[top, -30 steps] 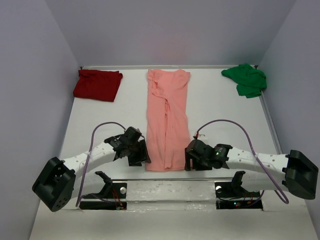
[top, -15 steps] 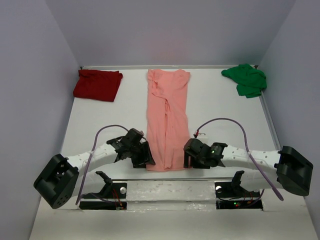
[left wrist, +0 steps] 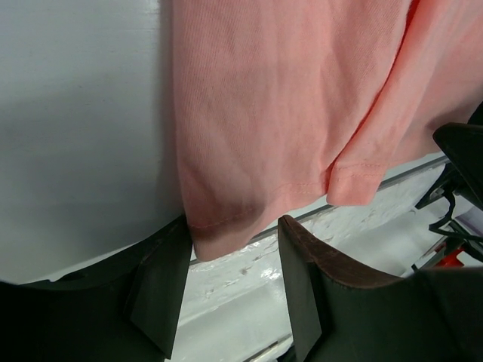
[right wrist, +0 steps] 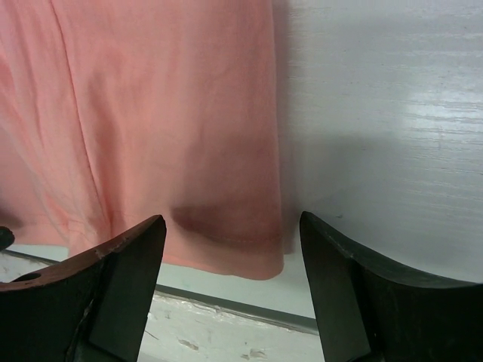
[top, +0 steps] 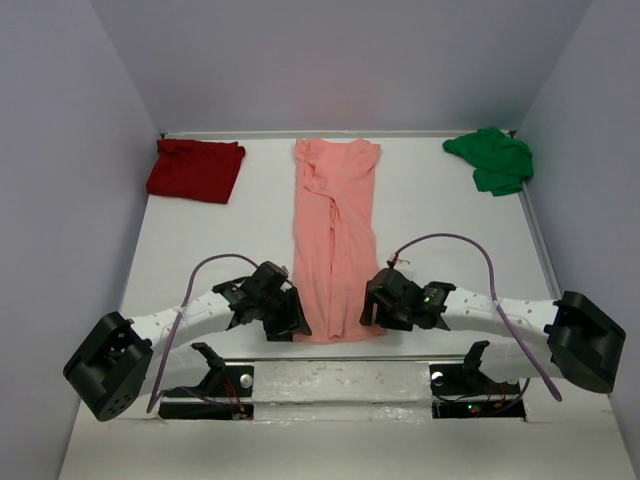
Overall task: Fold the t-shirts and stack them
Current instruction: Grab the bottom of the folded rectangular tshirt with both arms
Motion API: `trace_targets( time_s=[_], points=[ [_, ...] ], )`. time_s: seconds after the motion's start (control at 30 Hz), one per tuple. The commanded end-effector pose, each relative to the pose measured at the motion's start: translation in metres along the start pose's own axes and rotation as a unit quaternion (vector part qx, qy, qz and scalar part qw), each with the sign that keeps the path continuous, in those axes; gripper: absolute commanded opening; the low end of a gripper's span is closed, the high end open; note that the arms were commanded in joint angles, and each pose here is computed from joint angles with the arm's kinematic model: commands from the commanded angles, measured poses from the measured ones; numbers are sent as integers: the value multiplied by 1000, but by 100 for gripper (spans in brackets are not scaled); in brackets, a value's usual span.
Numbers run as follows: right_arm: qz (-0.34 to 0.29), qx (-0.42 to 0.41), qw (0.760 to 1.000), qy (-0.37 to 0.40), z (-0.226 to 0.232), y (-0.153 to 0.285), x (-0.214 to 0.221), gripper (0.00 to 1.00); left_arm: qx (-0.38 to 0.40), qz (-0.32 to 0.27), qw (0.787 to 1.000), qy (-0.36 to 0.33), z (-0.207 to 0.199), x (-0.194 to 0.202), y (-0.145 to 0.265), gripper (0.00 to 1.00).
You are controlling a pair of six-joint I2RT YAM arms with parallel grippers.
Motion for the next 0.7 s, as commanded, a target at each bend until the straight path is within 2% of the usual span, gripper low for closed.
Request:
trace_targets(
  time_s=[0.0, 0.1, 0.13, 0.67],
  points=[
    [20, 17, 1000, -1, -11, -10, 8, 77, -16, 12, 1000, 3, 7, 8, 0, 61],
    [28, 11, 999, -12, -13, -10, 12, 76, -15, 14, 1000, 3, 7, 9, 0, 61],
    [39, 6, 999, -20, -14, -8, 15, 71, -8, 13, 1000, 5, 5, 8, 0, 59],
    [13, 45, 999, -22, -1, 3, 16, 70, 4, 28, 1000, -8, -1, 5, -6, 52]
  ],
)
Point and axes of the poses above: each gripper's point midway between its finger pads, its own y axis back along the fingers, its own z axis along the line the jaws close on, x = y × z, the point moved 9 cm from there along y, back along the fingers, and after that the axes turned 5 degrees about -y, right-handed, at the moved point
